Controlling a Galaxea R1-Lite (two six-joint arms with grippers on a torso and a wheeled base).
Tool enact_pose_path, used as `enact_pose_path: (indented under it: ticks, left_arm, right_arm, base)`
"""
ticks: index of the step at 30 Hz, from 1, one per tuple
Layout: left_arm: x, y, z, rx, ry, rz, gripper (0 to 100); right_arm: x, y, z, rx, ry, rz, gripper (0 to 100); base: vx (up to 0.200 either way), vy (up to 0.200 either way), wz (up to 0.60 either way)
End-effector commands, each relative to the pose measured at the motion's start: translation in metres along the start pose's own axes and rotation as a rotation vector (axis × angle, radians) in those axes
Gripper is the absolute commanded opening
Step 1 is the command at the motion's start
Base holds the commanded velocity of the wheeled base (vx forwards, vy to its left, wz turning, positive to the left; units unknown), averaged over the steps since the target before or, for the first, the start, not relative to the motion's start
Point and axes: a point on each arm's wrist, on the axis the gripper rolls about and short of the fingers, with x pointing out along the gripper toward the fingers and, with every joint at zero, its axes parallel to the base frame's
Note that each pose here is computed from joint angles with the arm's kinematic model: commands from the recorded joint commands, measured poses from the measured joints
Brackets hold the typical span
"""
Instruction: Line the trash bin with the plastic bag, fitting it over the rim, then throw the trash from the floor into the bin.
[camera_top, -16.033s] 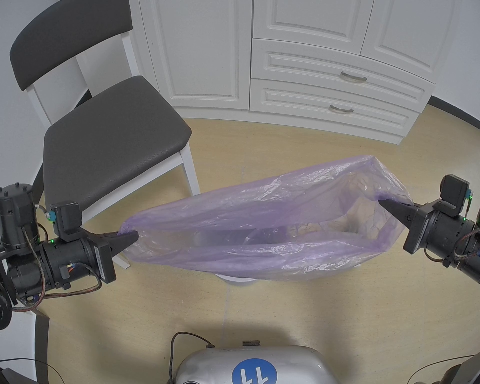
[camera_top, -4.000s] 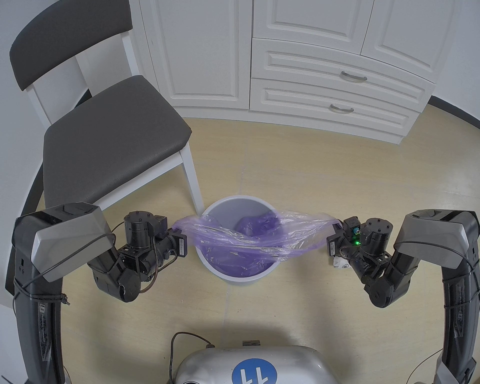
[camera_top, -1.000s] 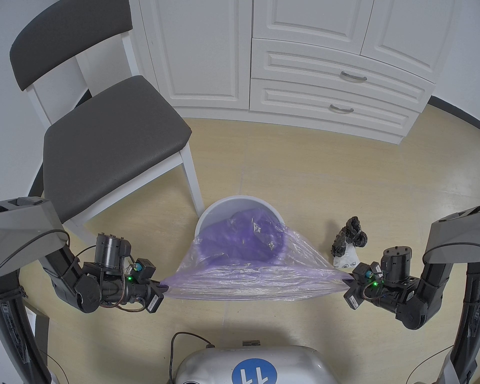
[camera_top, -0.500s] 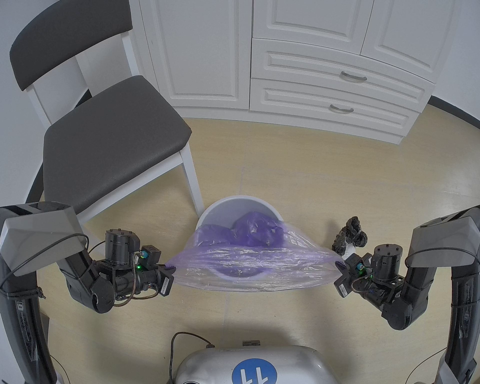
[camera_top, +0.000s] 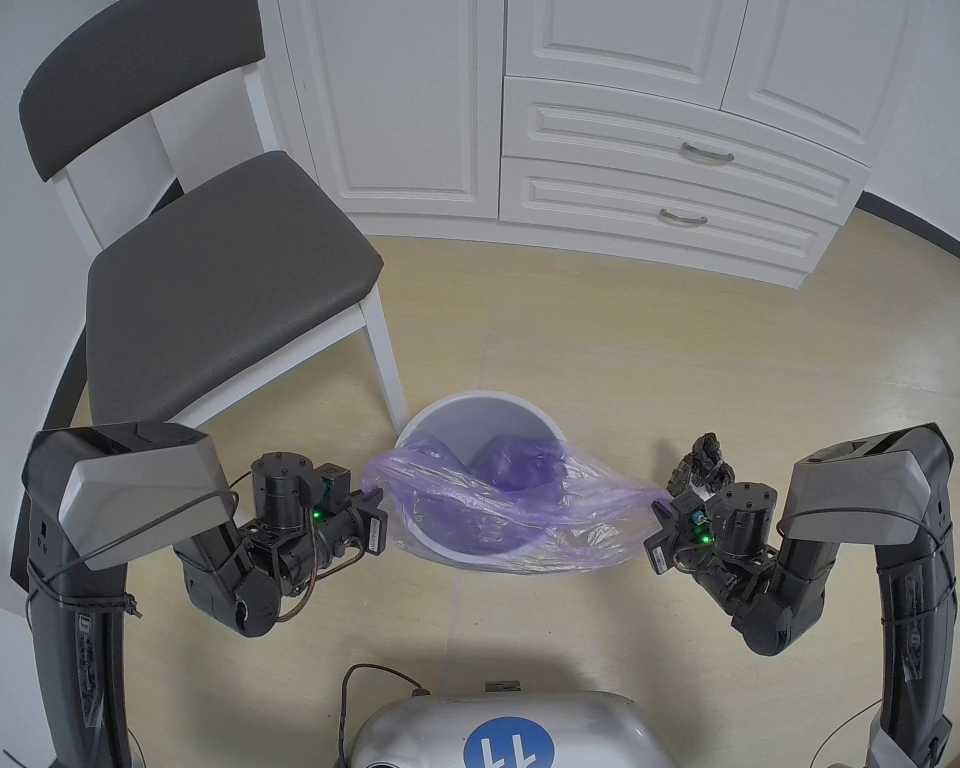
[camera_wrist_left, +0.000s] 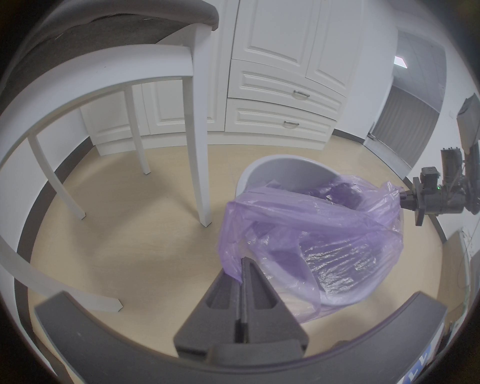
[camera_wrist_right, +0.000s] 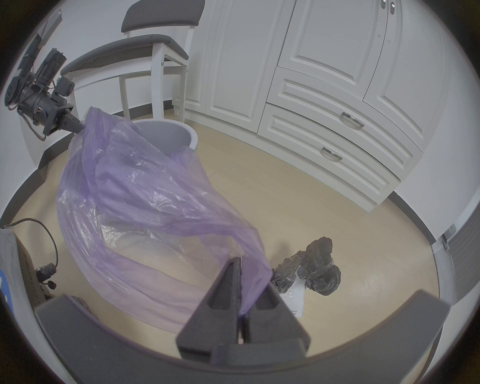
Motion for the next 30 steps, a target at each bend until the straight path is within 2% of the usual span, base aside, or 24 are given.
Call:
enact_pose_path:
  ticks: [1, 8, 17, 30]
  left_arm:
    - [0.006, -0.003, -0.005, -0.011, 0.002, 0.001, 0]
    - [-0.014, 0.009, 0.013, -0.012, -0.019, 0.02, 0]
    - [-0.025, 0.012, 0.007, 0.045, 0.077, 0.022, 0]
    - [-0.018, 0.018, 0.007, 0.038, 0.066, 0.039, 0]
  right_arm:
    - [0.002, 0.001, 0.0, 0.003, -0.015, -0.005, 0]
    - [-0.006, -0.003, -0.007, -0.01, 0.023, 0.004, 0]
    - [-0.015, -0.008, -0.019, -0.094, 0.081, 0.01, 0]
    - [-0.015, -0.009, -0.022, -0.115, 0.091, 0.011, 0]
  base:
    - [0.0, 0.0, 0.0]
    - [0.0, 0.0, 0.0]
    - [0.0, 0.0, 0.0]
    - [0.0, 0.0, 0.0]
